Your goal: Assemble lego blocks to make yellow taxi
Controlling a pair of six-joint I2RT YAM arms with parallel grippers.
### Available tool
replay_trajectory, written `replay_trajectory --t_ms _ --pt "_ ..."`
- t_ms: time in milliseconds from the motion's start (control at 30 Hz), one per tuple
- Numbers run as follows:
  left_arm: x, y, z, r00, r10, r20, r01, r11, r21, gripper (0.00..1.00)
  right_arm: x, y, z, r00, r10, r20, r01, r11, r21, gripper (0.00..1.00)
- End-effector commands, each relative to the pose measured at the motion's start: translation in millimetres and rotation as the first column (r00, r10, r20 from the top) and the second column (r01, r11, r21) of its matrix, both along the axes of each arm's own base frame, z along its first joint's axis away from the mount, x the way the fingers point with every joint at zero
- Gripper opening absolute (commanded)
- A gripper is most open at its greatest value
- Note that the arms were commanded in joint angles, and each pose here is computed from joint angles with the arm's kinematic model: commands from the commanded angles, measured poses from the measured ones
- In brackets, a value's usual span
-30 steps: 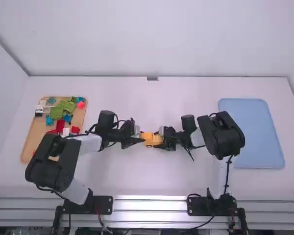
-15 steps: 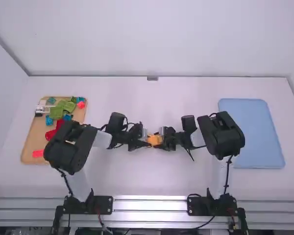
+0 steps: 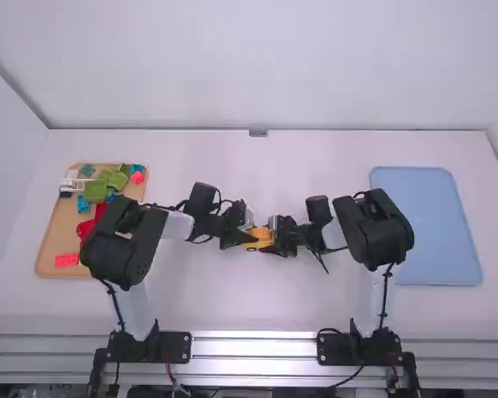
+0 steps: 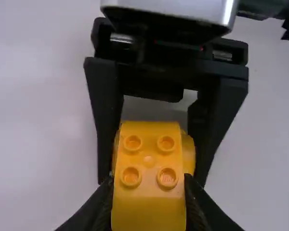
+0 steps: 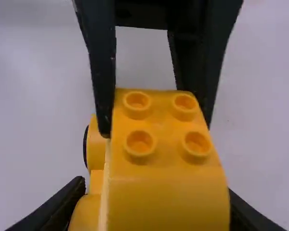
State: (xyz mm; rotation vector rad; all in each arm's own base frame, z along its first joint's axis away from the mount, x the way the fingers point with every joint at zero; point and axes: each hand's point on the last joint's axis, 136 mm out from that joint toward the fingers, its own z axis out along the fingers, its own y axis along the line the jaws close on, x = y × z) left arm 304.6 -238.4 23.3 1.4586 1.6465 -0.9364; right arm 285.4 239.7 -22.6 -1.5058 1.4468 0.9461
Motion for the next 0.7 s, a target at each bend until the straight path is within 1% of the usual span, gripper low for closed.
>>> replay_trajectory --t_ms 0,167,300,533,667 --pt "-8 1 -1 1.0 -0.029 -0.012 0.029 1.0 -0.009 0.02 -1.3 -4 -5 1.0 -0.012 -0.024 0.012 1.0 -0.003 0.32" --pt "-1 10 3 0.999 0.028 0.016 -0.029 0.996 0.087 0.02 -1.5 -4 -5 1.0 -0.01 -0.023 0.01 1.0 -0.003 0.32" --pt "-8 8 -2 1.0 0.021 0.001 -0.021 0.994 0.112 0.02 -1.3 -3 -5 1.0 -0.009 -0.021 0.009 1.0 -0.003 0.33" --pt "-24 10 -13 0.999 0.015 -0.032 -0.011 0.991 0.13 0.02 -1.2 -4 -5 1.0 -0.01 -0.023 0.01 1.0 -0.003 0.32" --pt "-26 9 -14 1.0 0.01 -0.005 -0.009 0.994 0.111 0.02 -1.7 -4 -4 1.0 -0.007 -0.023 0.007 1.0 0.001 0.32"
